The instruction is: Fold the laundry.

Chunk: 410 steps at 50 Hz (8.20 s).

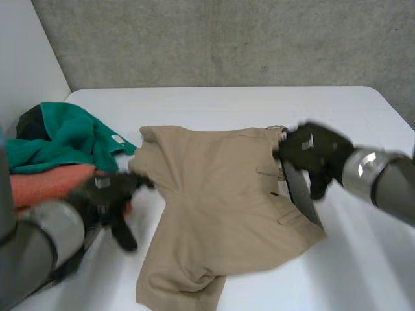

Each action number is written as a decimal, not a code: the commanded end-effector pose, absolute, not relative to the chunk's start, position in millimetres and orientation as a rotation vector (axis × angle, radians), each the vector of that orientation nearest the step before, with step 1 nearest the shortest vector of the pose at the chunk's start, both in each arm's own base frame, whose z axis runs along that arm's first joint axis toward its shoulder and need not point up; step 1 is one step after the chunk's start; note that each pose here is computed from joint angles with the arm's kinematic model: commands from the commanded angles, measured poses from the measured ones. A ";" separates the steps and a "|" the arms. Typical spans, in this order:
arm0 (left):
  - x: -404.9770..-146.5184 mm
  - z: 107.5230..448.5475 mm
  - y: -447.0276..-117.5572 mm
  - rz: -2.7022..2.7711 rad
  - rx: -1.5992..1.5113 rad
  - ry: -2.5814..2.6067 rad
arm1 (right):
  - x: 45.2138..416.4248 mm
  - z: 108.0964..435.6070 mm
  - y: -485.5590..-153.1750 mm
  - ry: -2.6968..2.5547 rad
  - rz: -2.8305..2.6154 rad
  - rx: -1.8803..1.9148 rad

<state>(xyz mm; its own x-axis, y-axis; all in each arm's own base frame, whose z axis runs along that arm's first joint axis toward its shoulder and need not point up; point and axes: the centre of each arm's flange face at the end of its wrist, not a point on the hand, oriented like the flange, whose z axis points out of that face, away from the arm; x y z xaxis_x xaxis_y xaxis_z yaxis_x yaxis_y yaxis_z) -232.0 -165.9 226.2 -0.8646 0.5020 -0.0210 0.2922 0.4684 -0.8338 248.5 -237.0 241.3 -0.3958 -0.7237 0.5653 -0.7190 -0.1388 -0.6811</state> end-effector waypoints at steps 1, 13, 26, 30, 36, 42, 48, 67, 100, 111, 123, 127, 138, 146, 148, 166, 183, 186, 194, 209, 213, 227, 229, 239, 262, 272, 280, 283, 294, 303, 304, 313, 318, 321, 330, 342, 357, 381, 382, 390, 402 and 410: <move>-224.6 187.0 -132.2 1.081 -0.684 -2.543 | 232.3 192.9 -211.4 2.026 -1.404 -1.784; -237.4 158.5 -141.3 1.239 -0.709 -2.453 | 224.2 144.9 -205.8 1.913 -1.491 -1.749; -256.4 137.8 -135.8 1.320 -0.839 -2.440 | 229.9 127.1 -209.1 1.883 -1.583 -1.645; -266.7 135.8 -131.5 1.417 -0.930 -2.392 | 231.1 147.4 -209.2 1.859 -1.673 -1.572; -277.6 145.1 -143.9 1.660 -1.005 -2.363 | 228.7 187.7 -212.5 1.831 -1.810 -1.446; -274.0 205.4 -161.2 1.903 -0.908 -2.279 | 217.6 239.6 -221.1 1.865 -1.940 -1.343; -271.5 272.0 -161.0 2.039 -0.894 -2.039 | 213.1 296.2 -217.2 1.852 -2.046 -1.324; -265.5 225.1 -216.6 1.679 -1.191 -2.306 | 261.2 253.1 -232.5 2.107 -1.667 -1.587; -296.7 399.9 -335.9 2.577 -0.563 -1.186 | 305.2 392.2 -342.8 1.196 -2.697 -0.553; -305.7 251.0 -317.6 2.170 -0.777 -1.664 | 319.8 242.5 -344.4 1.711 -2.286 -0.964; -280.4 141.4 -260.5 1.780 -1.053 -2.103 | 305.0 134.7 -303.6 2.083 -1.828 -1.466; -268.6 151.9 -228.1 1.647 -1.160 -2.206 | 291.5 149.9 -276.8 2.148 -1.685 -1.509; -232.9 177.1 -115.0 0.942 -1.601 -2.386 | 225.2 169.1 -180.7 2.311 -1.016 -1.991; -234.2 191.2 -108.0 0.882 -1.706 -2.343 | 224.3 170.5 -162.8 2.167 -1.021 -2.062; -240.6 193.0 -121.1 0.980 -1.694 -2.329 | 229.1 171.2 -172.0 2.184 -1.081 -2.004; -326.8 194.0 -318.4 2.283 -1.277 -1.890 | 295.5 179.8 -318.5 2.033 -2.287 -1.292; -349.5 160.5 -341.5 2.300 -1.181 -1.929 | 314.2 156.7 -361.5 2.073 -2.424 -1.134; -343.6 177.8 -327.2 2.286 -1.144 -1.913 | 304.8 180.7 -344.4 2.098 -2.314 -1.076; -320.9 208.0 -278.6 2.215 -1.112 -1.911 | 268.0 205.3 -290.7 2.221 -1.814 -1.161; -294.4 194.7 -222.2 1.954 -1.026 -2.031 | 233.1 154.0 -275.7 2.304 -1.605 -1.276; -293.8 192.5 -223.8 1.946 -1.013 -2.043 | 235.8 142.8 -288.0 2.294 -1.678 -1.245; -292.8 190.2 -223.3 1.941 -1.002 -2.060 | 240.8 128.3 -309.5 2.250 -1.805 -1.220; -293.3 190.7 -222.4 1.942 -1.003 -2.057 | 238.8 131.5 -313.8 2.240 -1.858 -1.204; -290.5 197.1 -218.3 1.965 -0.990 -2.053 | 203.1 167.9 -324.0 2.322 -2.006 -1.106; -270.1 209.0 -215.7 1.998 -0.889 -2.084 | 340.7 182.0 -180.2 1.103 -1.984 -1.883; -263.4 226.2 -226.3 2.061 -0.793 -2.057 | 351.6 183.9 -186.5 1.238 -1.879 -1.882; -282.1 255.3 -235.1 2.113 -0.752 -1.928 | 317.7 254.9 -218.3 1.552 -1.784 -1.094; -297.6 262.1 -234.1 2.081 -0.758 -1.880 | 302.8 259.5 -236.4 1.651 -1.736 -0.882; -357.9 207.0 -216.2 1.674 -0.989 -2.010 | 285.6 209.1 -281.1 2.051 -1.557 -0.846; -348.4 151.9 -236.0 1.529 -1.004 -2.325 | 293.2 151.6 -294.1 2.213 -1.314 -0.891; -347.0 148.5 -236.3 1.516 -1.008 -2.347 | 293.2 147.3 -295.2 2.222 -1.309 -0.899; -330.6 147.5 -237.9 1.442 -1.017 -2.465 | 285.0 140.0 -302.9 2.310 -1.410 -1.017; -325.1 186.1 -232.8 1.537 -0.963 -2.383 | 278.2 180.5 -298.5 2.244 -1.616 -1.022; -322.4 207.2 -231.4 1.603 -0.929 -2.311 | 271.2 199.5 -293.6 2.208 -1.764 -0.985; -311.5 271.6 -218.8 1.708 -0.888 -1.967 | 246.7 207.6 -265.4 2.225 -1.865 -0.804; -302.5 275.6 -164.6 1.227 -1.073 -1.714 | 249.7 141.9 -228.5 2.273 -1.365 -0.598; -304.7 271.7 -149.8 1.301 -1.100 -1.685 | 278.2 105.4 -249.7 2.245 -1.423 -0.627; -303.5 282.2 -166.7 1.411 -0.962 -1.674 | 233.4 160.8 -410.7 2.117 -1.913 -0.208; -303.4 282.2 -167.1 1.413 -0.957 -1.675 | 226.9 161.3 -420.4 2.127 -1.934 -0.174; -303.2 282.8 -169.4 1.431 -0.943 -1.680 | 148.2 162.6 -502.3 2.206 -2.174 0.199; -305.5 283.9 -167.2 1.428 -0.950 -1.671 | 79.4 149.0 -544.4 2.196 -2.288 0.413; -306.8 287.9 -167.3 1.435 -0.951 -1.665 | 68.7 150.3 -546.9 2.201 -2.305 0.426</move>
